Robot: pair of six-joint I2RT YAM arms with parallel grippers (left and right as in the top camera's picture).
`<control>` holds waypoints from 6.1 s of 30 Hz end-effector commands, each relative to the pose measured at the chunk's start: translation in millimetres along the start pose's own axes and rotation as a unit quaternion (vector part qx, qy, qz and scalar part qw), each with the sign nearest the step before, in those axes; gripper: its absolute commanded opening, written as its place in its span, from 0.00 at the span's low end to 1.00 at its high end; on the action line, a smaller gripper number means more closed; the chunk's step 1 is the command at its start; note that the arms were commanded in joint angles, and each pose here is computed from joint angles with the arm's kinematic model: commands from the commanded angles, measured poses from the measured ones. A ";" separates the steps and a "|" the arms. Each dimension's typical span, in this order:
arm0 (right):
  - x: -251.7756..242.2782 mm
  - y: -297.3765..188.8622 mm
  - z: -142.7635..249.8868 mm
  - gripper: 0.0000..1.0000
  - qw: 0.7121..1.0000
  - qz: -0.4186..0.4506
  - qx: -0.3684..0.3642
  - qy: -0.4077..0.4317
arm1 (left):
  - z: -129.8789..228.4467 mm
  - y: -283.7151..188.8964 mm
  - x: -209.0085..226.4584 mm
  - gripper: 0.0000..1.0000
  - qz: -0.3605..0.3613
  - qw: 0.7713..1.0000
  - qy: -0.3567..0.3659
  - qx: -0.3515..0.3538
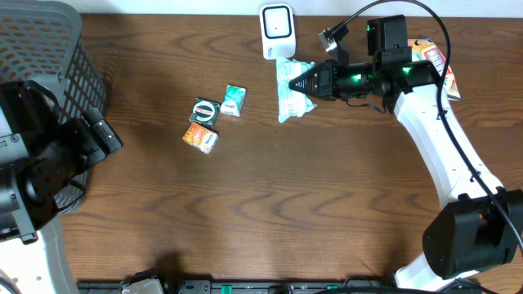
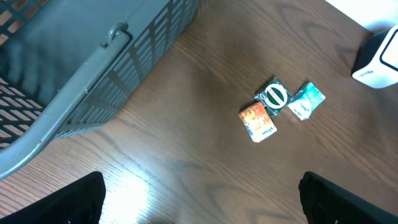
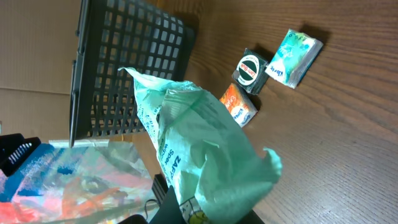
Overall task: Scan the item barcode
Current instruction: 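Hold the wipes packet still beneath the scanner with the right gripper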
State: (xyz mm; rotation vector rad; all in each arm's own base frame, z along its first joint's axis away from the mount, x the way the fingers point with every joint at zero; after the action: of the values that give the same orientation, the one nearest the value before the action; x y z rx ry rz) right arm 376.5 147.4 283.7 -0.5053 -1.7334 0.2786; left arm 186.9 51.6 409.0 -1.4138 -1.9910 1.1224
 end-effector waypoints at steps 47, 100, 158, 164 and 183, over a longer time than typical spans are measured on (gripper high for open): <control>8.9 -3.5 -1.2 0.01 1.000 0.002 -0.009 -0.007 | 1.1 2.4 2.0 0.98 -0.007 1.000 -0.003 0.005; 3.9 5.1 -1.3 0.01 0.997 0.067 -0.034 -0.003 | 1.1 2.4 2.0 0.98 -0.007 1.000 -0.003 0.005; -7.3 7.7 -0.9 0.01 0.991 0.124 -0.054 0.004 | 1.1 2.4 2.0 0.98 -0.007 1.000 -0.003 0.005; -6.6 9.2 -0.1 0.01 0.991 0.125 -0.053 0.003 | 1.1 2.4 2.0 0.98 -0.007 1.000 -0.003 0.005; -5.2 13.8 2.2 0.01 0.989 0.136 -0.053 -0.001 | 1.1 2.4 2.0 0.98 -0.007 1.000 -0.003 0.005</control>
State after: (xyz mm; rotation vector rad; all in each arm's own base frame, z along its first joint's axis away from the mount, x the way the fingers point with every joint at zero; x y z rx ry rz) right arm 380.5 154.0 266.0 -0.8276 -1.6714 0.3889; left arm 186.9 51.6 409.0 -1.4138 -1.9910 1.1224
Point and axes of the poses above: each gripper's point midway between its finger pads, its own y axis out along the fingers, its own x axis along the line the jaws close on, z = x × y, the point moved 9 cm from there along -y, back along the fingers, and after that the axes turned 9 degrees about y, right-handed, at the moved point
